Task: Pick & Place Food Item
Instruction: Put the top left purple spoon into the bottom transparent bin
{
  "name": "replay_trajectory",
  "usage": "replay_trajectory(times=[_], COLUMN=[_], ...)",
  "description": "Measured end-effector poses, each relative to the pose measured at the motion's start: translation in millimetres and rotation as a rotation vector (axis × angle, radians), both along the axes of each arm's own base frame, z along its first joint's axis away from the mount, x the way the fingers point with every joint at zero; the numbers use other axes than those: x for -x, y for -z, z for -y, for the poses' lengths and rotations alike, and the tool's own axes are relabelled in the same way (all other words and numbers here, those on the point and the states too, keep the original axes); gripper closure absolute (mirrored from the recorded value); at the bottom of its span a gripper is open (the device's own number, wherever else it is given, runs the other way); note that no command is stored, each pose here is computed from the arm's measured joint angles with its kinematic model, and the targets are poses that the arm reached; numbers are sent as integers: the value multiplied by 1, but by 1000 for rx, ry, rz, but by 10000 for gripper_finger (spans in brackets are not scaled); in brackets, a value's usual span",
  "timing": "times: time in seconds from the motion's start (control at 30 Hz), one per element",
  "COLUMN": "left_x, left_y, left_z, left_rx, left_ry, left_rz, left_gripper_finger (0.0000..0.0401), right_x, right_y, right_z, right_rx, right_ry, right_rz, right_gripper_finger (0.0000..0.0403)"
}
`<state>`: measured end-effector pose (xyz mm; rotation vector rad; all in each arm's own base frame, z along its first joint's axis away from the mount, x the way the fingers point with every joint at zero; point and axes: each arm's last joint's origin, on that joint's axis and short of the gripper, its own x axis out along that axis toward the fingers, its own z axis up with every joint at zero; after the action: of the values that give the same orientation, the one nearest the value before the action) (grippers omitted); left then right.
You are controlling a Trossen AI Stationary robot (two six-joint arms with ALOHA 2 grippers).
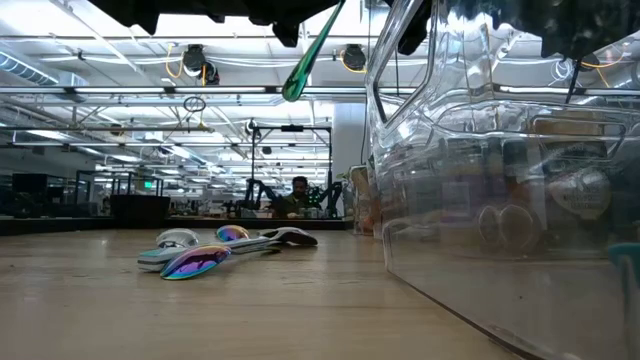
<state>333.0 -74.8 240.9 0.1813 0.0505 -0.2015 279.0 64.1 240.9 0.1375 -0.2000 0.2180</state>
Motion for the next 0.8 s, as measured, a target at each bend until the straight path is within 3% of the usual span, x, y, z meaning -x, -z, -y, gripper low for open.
replay_trajectory(times=[0.27, 0.47, 0.6, 0.8], left_x=[0, 0, 3, 22], left_y=[0, 0, -2, -24], left_z=[0, -1, 1, 3], left_rx=[1, 102, 88, 56], left_ry=[-2, -84, -147, -137], left_rz=[-1, -16, -22, -34], left_gripper_finger=[395, 346, 290, 210], right_x=[-1, 0, 5, 24], right_y=[0, -1, -8, -26], right_z=[4, 6, 7, -8], right_rx=[16, 19, 22, 3], right_ry=[-82, -93, -102, -299], right_rz=[-1, -1, -4, 0], right_gripper_finger=[393, 398, 399, 400])
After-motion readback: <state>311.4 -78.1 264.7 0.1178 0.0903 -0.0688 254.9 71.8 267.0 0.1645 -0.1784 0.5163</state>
